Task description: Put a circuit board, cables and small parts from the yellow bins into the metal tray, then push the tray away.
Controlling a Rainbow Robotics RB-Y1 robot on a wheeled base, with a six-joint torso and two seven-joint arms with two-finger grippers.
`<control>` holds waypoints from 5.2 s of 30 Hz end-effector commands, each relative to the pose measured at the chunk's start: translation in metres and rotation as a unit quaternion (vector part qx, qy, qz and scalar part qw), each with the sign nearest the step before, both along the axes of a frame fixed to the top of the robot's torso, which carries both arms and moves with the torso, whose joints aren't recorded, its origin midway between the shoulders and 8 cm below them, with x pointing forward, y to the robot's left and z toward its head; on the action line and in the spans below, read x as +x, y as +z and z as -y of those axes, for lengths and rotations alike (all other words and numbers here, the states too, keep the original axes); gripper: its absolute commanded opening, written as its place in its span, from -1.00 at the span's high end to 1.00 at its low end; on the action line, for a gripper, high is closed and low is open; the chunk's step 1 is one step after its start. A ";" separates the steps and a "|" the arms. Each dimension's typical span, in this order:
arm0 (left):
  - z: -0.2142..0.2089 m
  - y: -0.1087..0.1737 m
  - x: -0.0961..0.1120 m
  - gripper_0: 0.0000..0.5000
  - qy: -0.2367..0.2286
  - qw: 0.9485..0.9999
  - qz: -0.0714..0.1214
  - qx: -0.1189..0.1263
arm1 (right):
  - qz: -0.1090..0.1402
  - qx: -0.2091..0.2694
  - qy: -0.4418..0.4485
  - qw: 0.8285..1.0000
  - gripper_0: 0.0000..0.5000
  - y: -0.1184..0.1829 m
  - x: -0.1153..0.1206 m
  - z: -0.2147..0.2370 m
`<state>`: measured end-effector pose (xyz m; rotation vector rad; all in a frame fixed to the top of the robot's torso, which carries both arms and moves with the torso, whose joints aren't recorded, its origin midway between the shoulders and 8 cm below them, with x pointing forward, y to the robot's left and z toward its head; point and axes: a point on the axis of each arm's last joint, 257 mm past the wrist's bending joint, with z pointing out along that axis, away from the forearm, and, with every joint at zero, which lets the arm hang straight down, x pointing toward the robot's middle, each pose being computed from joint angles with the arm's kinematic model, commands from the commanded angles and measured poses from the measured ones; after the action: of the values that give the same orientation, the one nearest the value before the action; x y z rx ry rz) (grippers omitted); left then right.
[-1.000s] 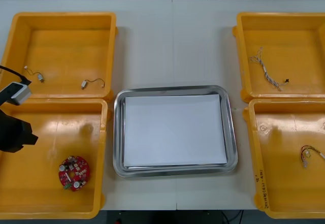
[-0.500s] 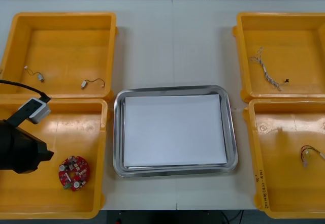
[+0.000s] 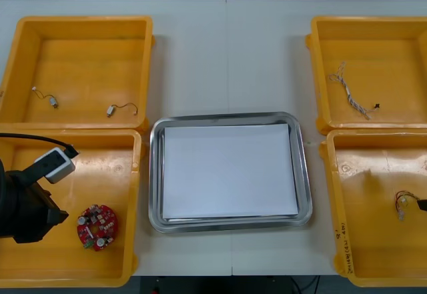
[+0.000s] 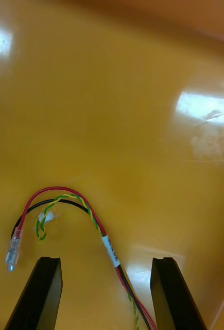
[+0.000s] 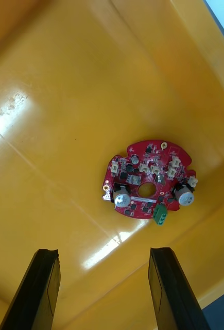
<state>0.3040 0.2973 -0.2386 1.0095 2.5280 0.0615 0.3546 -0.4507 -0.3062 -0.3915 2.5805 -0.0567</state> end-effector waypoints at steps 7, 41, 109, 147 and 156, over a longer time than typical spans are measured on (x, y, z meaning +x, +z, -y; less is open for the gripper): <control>0.001 -0.016 -0.013 -1.00 -0.055 0.998 0.003 0.035 | 0.005 -0.064 0.082 0.995 -1.00 0.001 0.007 0.009; 0.011 -0.071 -0.041 -1.00 -0.076 0.995 -0.014 0.063 | -0.003 -0.075 0.117 0.990 -1.00 -0.007 0.022 0.026; 0.020 -0.113 -0.026 -1.00 -0.076 0.996 -0.019 0.051 | 0.008 -0.023 0.097 0.995 1.00 -0.040 0.017 0.006; 0.022 -0.118 -0.016 1.00 -0.066 0.997 -0.015 0.046 | -0.086 -0.011 0.117 0.989 1.00 0.076 0.026 0.018; 0.024 -0.114 -0.010 1.00 -0.063 0.997 -0.008 0.043 | -0.093 0.002 0.107 0.990 1.00 0.102 0.021 0.017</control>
<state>0.2846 0.2749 -0.3605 1.2149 2.5054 0.1200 0.3600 -0.4550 -0.2447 -0.6917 2.7559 0.1402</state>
